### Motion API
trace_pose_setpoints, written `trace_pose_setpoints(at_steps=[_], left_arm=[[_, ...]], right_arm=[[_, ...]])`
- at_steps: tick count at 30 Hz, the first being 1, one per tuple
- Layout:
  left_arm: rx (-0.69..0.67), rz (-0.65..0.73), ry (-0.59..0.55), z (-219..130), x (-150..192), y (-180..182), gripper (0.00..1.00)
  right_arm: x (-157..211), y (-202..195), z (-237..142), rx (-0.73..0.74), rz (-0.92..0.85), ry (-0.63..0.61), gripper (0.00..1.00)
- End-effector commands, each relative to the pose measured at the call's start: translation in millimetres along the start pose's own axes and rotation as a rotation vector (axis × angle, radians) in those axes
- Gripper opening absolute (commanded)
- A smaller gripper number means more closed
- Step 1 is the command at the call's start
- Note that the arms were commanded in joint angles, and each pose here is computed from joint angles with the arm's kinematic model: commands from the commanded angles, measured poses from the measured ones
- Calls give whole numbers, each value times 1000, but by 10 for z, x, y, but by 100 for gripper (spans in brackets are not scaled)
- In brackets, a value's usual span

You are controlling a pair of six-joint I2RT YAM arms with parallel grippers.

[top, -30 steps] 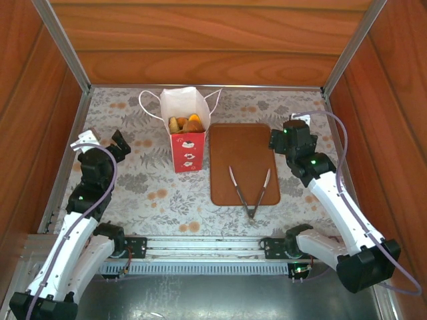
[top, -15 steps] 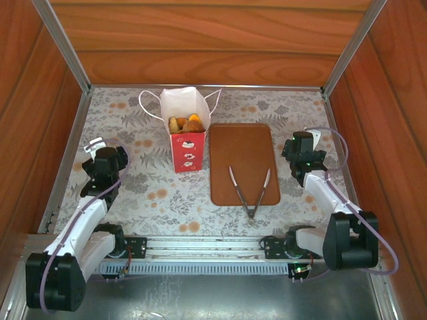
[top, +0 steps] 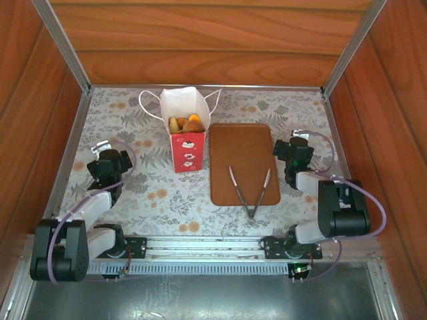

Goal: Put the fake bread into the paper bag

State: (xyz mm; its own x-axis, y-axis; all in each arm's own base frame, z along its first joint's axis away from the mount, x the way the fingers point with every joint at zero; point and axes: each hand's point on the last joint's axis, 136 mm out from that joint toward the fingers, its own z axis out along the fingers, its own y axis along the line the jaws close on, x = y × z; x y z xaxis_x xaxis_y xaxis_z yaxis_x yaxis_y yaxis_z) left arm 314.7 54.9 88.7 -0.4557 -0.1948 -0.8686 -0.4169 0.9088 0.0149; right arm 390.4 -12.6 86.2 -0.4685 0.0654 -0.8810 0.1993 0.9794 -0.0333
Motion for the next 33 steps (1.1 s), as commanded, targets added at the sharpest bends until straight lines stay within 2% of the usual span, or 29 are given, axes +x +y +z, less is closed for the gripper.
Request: trace_pose_setpoints(at_steps=[1, 9, 14, 16, 19, 33], left_arm=[[60, 21, -106, 53, -285, -146, 100], [127, 83, -181, 245, -445, -377, 100], [153, 115, -204, 450, -266, -477, 100], [160, 128, -250, 481, -335, -516, 100], [124, 107, -194, 490, -289, -441, 100], [101, 104, -180, 542, -301, -422, 100]], right_arm=[[-120, 150, 48, -91, -44, -110, 100], [-109, 128, 59, -97, -31, -91, 100], [-108, 127, 56, -96, -32, -91, 100], [-109, 130, 55, -96, -32, -89, 100], [-114, 130, 53, -96, -32, -91, 100], [-105, 134, 57, -97, -33, -86, 100]])
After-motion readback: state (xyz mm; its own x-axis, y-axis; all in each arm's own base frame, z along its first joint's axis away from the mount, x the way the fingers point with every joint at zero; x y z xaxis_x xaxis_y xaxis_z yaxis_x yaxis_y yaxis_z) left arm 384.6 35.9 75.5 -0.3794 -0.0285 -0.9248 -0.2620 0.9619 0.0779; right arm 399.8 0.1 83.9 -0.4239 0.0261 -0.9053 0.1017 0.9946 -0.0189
